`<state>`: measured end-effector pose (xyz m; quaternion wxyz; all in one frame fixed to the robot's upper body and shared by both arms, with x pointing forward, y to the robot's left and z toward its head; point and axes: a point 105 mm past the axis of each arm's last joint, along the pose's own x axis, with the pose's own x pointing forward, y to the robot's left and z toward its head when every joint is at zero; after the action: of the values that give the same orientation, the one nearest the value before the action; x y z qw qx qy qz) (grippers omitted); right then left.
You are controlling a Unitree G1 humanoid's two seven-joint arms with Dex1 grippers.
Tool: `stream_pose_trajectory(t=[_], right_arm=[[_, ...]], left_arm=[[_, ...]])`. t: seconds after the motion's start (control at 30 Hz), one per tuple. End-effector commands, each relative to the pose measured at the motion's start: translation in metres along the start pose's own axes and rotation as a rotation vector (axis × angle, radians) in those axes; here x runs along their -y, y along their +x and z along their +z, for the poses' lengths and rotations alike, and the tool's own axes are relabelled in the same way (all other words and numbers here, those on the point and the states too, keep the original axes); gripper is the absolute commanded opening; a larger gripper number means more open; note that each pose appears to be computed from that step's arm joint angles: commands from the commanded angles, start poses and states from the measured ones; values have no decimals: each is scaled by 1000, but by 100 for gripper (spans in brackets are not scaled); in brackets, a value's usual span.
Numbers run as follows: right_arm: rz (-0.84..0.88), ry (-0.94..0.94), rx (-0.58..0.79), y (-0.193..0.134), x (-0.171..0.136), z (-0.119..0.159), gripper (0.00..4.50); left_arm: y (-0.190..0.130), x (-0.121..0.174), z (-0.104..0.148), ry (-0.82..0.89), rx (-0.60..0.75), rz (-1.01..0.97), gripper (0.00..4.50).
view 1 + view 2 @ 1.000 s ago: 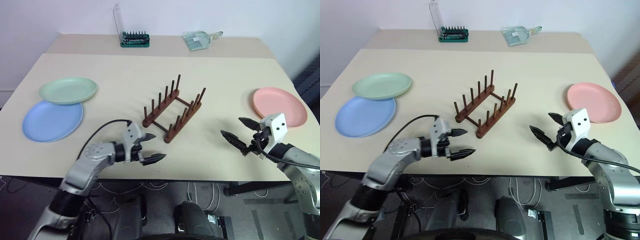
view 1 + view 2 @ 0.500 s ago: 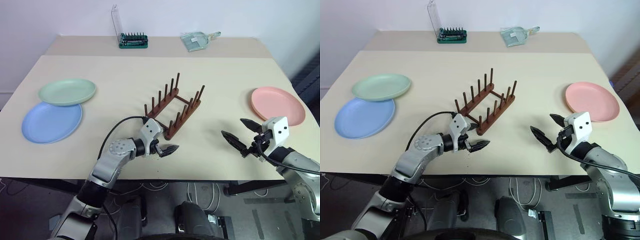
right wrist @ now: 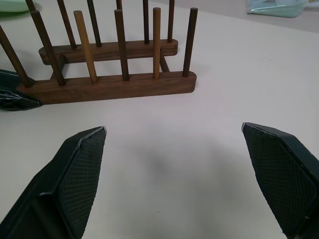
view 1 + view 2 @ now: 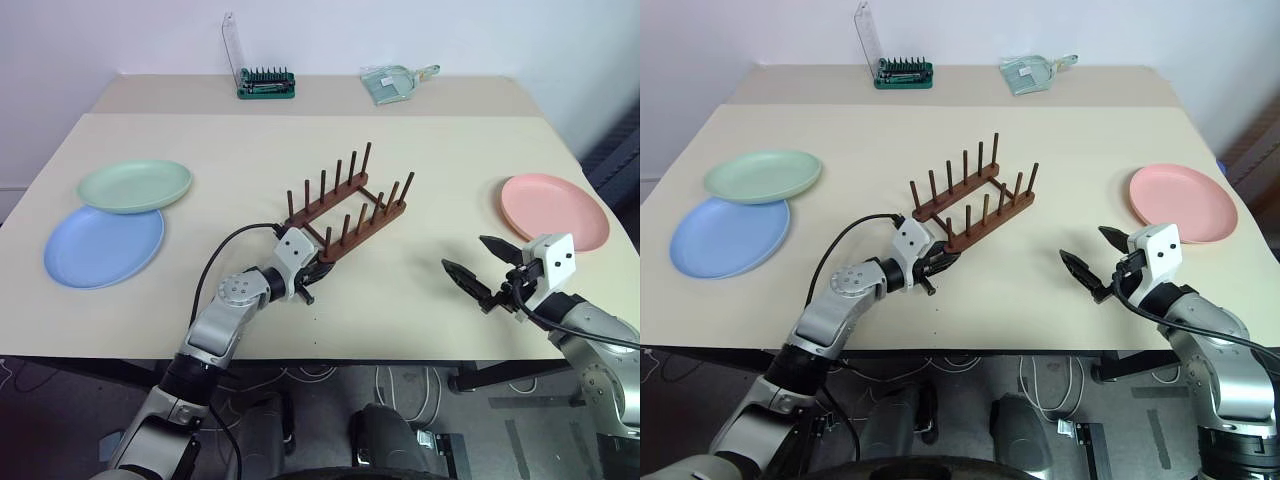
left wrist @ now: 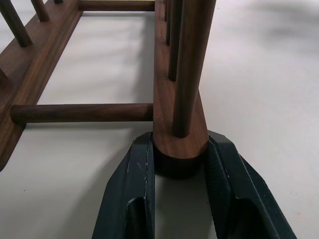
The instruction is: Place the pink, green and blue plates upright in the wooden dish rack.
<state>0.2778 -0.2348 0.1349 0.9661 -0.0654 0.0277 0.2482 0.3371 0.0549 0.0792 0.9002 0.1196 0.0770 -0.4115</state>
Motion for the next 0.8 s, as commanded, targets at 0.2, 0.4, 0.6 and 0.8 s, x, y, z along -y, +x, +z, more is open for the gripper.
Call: stream_pose_trajectory(t=[0.2, 0.4, 0.6, 0.8], right_arm=[[43, -32, 0, -1, -10, 5, 450], [120, -31, -98, -12, -24, -11, 450], [115, -20, -110, -19, -30, -15, 450], [97, -11, -98, -20, -34, -15, 450]], left_arm=[[-21, -20, -6, 51, 5, -117, 76], [-38, -16, 8, 109, 34, -401, 76], [-33, -16, 7, 183, 1, -538, 76], [-15, -9, 8, 265, 6, -605, 76]])
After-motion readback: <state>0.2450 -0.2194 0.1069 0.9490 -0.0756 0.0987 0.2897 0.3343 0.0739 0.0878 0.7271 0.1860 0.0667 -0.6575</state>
